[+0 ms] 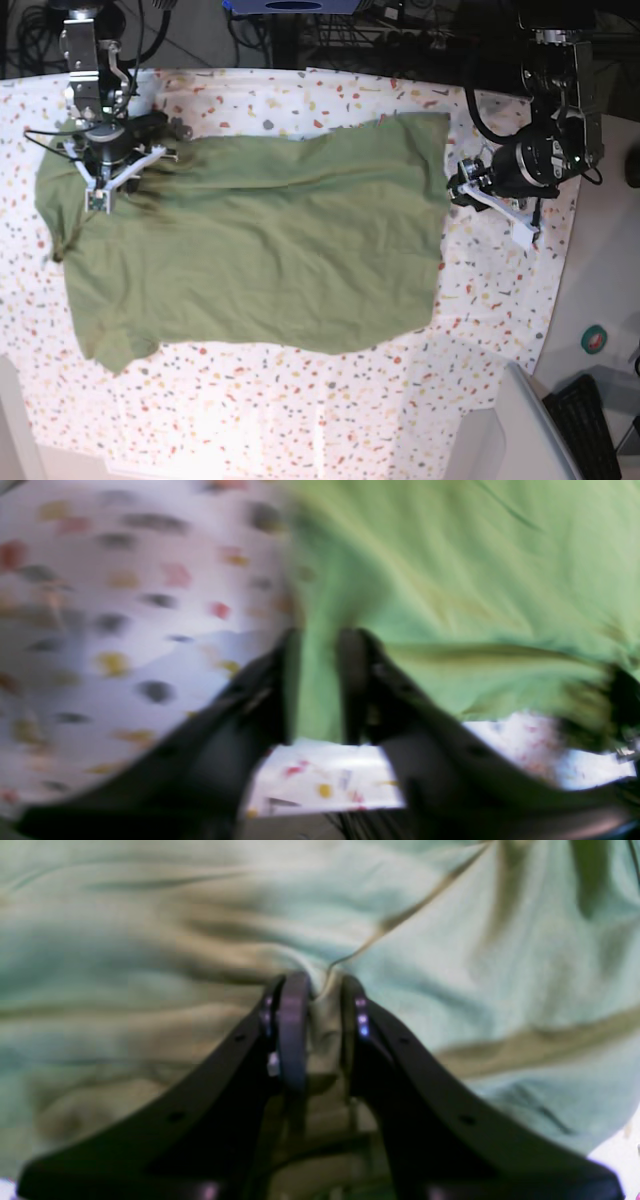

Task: Layout the t-shirt on the table in an organized manner, then fold the t-shirt properly
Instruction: 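Grasp the shirt's collar-side corners with both grippers and tug outward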

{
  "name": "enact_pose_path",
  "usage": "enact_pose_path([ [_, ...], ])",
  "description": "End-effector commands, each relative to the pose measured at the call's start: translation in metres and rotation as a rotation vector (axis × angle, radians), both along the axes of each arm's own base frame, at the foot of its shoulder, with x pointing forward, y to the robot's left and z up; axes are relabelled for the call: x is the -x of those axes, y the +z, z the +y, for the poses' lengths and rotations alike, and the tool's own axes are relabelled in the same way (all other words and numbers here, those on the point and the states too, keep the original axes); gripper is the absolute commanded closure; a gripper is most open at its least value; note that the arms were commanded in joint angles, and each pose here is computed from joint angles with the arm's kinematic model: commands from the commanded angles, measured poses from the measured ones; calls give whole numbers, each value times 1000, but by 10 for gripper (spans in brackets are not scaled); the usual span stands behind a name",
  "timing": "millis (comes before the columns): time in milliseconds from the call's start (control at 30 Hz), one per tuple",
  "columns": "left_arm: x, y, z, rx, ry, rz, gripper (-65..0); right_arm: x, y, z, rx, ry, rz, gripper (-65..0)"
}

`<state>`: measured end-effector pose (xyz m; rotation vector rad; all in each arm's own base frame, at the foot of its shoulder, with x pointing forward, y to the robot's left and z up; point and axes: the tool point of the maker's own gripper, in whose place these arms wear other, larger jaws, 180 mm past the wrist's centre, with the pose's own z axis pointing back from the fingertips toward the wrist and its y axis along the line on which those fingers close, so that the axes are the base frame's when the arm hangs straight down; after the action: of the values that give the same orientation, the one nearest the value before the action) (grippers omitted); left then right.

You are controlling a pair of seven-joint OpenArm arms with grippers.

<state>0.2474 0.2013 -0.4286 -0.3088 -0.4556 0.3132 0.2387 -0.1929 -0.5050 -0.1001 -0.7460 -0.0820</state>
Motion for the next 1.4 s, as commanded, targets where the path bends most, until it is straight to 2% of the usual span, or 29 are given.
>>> enact_pose_path([
  [0, -16, 10, -5, 20, -6, -48, -265, 2, -1, 2, 5, 14, 16, -120],
  [100, -30, 5, -6, 45, 16, -40, -397, 2, -2, 9, 0, 34, 19, -120],
  [200, -38, 7, -8, 63, 32, -51, -459, 1, -2, 12, -3, 39, 16, -120],
  [333, -20, 10, -10, 45, 12, -55, -466, 6, -1, 16, -4, 52, 19, -120],
  [433, 16, -2, -15, 43, 0, -2, -469, 9, 5, 15, -3, 51, 3, -119],
  [500, 38, -13, -14, 40, 6, 38, -472, 7, 16, 17, -3, 55, -26, -119],
  [633, 62, -22, -5, 6, 50, 17, -474, 1, 42, 22, -6, 66, -97, -119],
  [767, 71, -25, 6, 1, 105, -12, -476, -1, 58, 27, -10, 76, -138, -120],
  [900, 68, -11, 17, 106, 145, -92, -476, 1, 63, 29, -11, 80, -147, -120],
  [1000, 78, -26, 36, 102, 214, -52, -476, 5, 60, 28, -11, 78, -138, -120],
  [1167, 87, -43, 20, 96, 154, 5, -476, 5, 59, 26, -9, 74, -134, -120],
  [1367, 82, -46, -4, 131, 110, 10, -476, 7, 58, 25, -6, 68, -131, -120],
])
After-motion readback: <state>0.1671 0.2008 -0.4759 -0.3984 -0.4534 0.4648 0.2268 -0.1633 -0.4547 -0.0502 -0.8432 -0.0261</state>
